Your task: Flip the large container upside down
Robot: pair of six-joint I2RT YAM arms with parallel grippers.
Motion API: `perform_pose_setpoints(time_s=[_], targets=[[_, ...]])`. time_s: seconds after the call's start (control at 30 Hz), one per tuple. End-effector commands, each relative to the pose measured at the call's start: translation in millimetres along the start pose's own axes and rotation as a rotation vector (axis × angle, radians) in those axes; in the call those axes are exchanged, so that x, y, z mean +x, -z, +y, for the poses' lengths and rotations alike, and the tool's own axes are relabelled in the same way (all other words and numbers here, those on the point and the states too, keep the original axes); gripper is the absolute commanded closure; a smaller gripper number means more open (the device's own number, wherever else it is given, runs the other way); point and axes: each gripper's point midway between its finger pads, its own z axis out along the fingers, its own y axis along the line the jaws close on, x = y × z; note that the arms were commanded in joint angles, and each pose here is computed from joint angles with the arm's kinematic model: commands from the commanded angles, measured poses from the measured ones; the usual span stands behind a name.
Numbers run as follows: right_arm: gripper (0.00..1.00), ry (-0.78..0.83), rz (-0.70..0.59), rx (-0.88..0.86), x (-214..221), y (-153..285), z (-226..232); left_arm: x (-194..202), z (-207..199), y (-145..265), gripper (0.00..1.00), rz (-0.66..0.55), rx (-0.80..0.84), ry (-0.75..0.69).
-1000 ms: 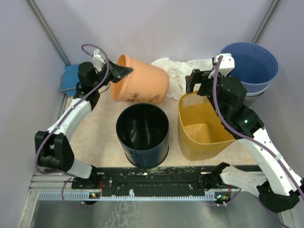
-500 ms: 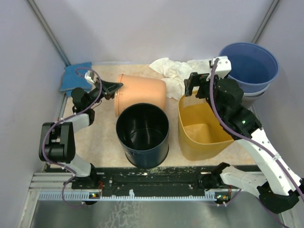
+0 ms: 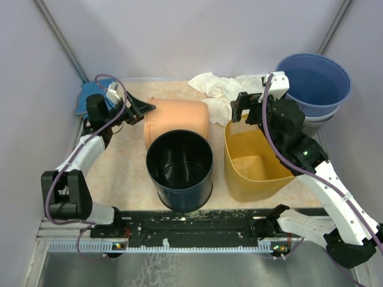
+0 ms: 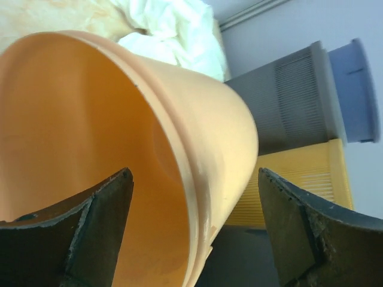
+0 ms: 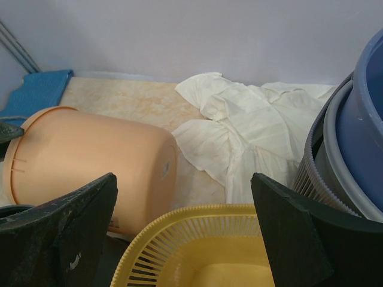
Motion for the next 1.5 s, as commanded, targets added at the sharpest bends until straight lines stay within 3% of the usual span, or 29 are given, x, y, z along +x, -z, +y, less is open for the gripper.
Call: perform_pose_setpoints(time_s=[0.0, 0.2, 0.33, 0.63, 0.83, 0.93, 1.07, 1.27, 1.33, 1.47], targets=[[0.07, -0.036, -0.05, -0.03, -14, -1, 8, 3, 29, 12, 0.11, 0.042, -0.2, -0.106], [0.07, -0.037, -0.049, -0.029, -13, -1, 8, -15, 40, 19, 0.12, 0.035, -0.361, -0.219], [0.07, -0.042, -0.044, -0.034, -12, -2, 9, -25, 32, 17, 0.18, 0.023, -0.388, -0.28], [0.07, -0.052, -0.043, -0.04, -13, -1, 11, -12, 37, 6, 0.63, 0.085, -0.41, -0.284], [0.07, -0.055, -0.041, -0.039, -13, -1, 11, -8, 41, 7, 0.79, 0.1, -0.419, -0.274], [0.07, -0.059, -0.042, -0.044, -14, -2, 12, -6, 45, 7, 0.8, 0.11, -0.433, -0.269], [0.07, -0.061, -0.04, -0.047, -13, -3, 13, -1, 50, 6, 0.67, 0.134, -0.44, -0.257], [0.07, -0.064, -0.04, -0.045, -14, -2, 13, 3, 45, 1, 0.58, 0.153, -0.394, -0.246], [0.07, -0.065, -0.04, -0.048, -14, -2, 13, 5, 39, -3, 0.58, 0.158, -0.359, -0.235], [0.07, -0.065, -0.037, -0.05, -13, -4, 14, 12, 26, -11, 0.69, 0.186, -0.26, -0.186]])
